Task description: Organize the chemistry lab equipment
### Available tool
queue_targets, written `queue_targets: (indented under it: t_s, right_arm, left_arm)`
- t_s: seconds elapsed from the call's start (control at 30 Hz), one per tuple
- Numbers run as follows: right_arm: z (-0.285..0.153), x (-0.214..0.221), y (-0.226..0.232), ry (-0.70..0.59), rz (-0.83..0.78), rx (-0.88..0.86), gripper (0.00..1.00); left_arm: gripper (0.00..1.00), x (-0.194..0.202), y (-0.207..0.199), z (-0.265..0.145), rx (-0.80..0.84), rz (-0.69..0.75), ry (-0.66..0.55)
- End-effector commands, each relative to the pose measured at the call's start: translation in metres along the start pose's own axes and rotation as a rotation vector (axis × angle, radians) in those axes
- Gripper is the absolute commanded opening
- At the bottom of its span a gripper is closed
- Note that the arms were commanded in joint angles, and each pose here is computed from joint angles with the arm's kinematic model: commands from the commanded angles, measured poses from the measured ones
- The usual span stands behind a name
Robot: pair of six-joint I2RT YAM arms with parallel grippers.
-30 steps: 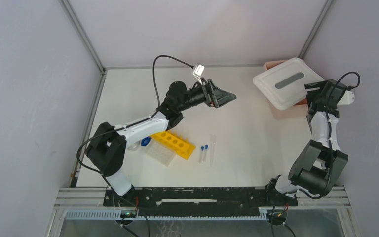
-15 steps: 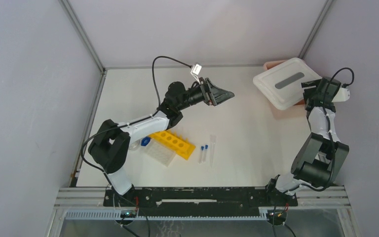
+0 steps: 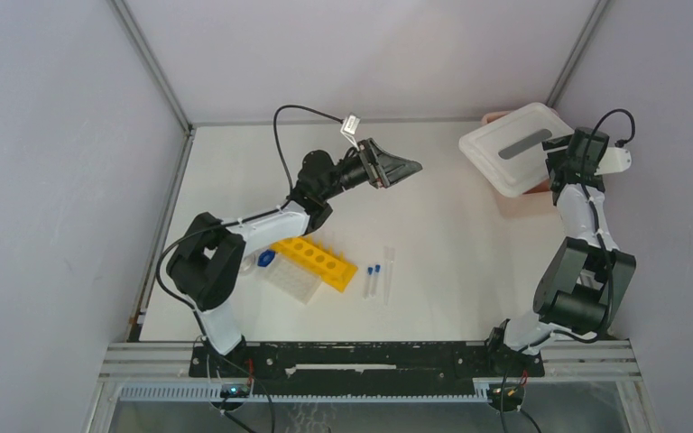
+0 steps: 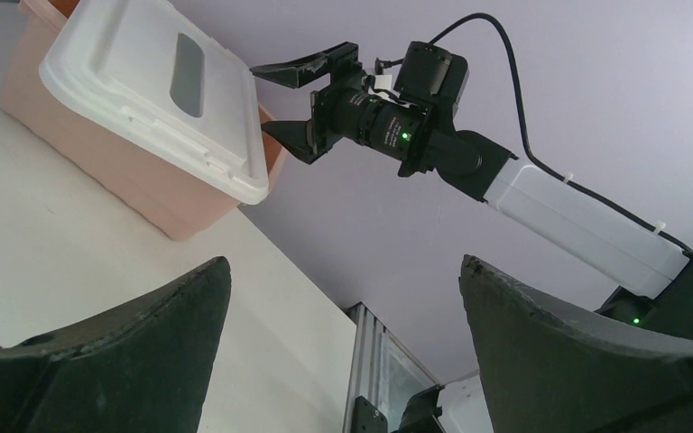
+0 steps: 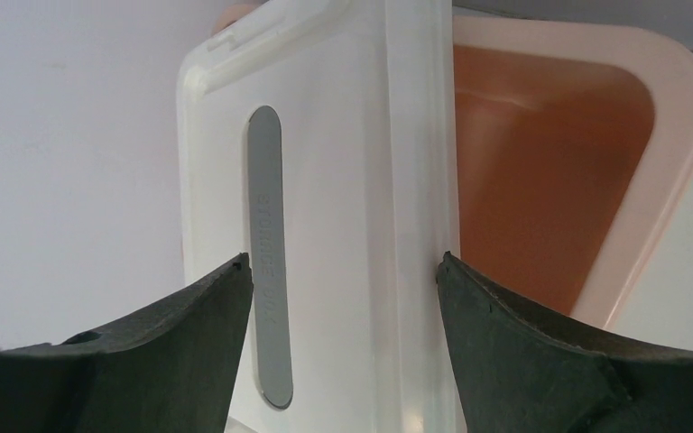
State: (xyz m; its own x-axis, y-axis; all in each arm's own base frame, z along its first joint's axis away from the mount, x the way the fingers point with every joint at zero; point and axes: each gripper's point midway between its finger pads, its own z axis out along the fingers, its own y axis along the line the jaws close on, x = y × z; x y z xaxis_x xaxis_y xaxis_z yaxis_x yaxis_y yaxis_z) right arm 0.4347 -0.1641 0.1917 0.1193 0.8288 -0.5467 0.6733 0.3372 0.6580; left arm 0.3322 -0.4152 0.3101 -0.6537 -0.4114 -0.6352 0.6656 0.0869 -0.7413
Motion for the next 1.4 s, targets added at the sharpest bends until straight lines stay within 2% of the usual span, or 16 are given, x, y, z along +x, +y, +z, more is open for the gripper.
queue_targets:
  t_s: [0.0, 0.2, 0.57, 0.97, 1.37]
  right_arm:
    - [-0.008, 0.000, -0.001, -0.020, -0.016, 0.042, 0.82]
    - [-0.020, 0.003, 0.001, -0.024, -0.011, 0.048, 0.83]
    - [-0.023, 0.014, -0.023, -0.024, 0.001, 0.075, 0.83]
    - [0.008, 0.035, -0.023, 0.040, 0.057, 0.056, 0.83]
    - [0.043, 0.056, -0.030, 0.085, 0.073, 0.045, 0.82]
  left_arm:
    - [1.00, -0.003, -0.008, -0.005, 0.051, 0.003, -0.018]
    - [1.00, -0.005, -0.010, -0.006, 0.070, -0.011, -0.031]
    - [1.00, -0.003, -0.011, -0.007, 0.079, -0.020, -0.028]
    - [1.00, -0.002, -0.001, -0.001, 0.068, -0.026, -0.034]
    - [1.00, -0.001, 0.034, 0.011, 0.029, -0.053, -0.021]
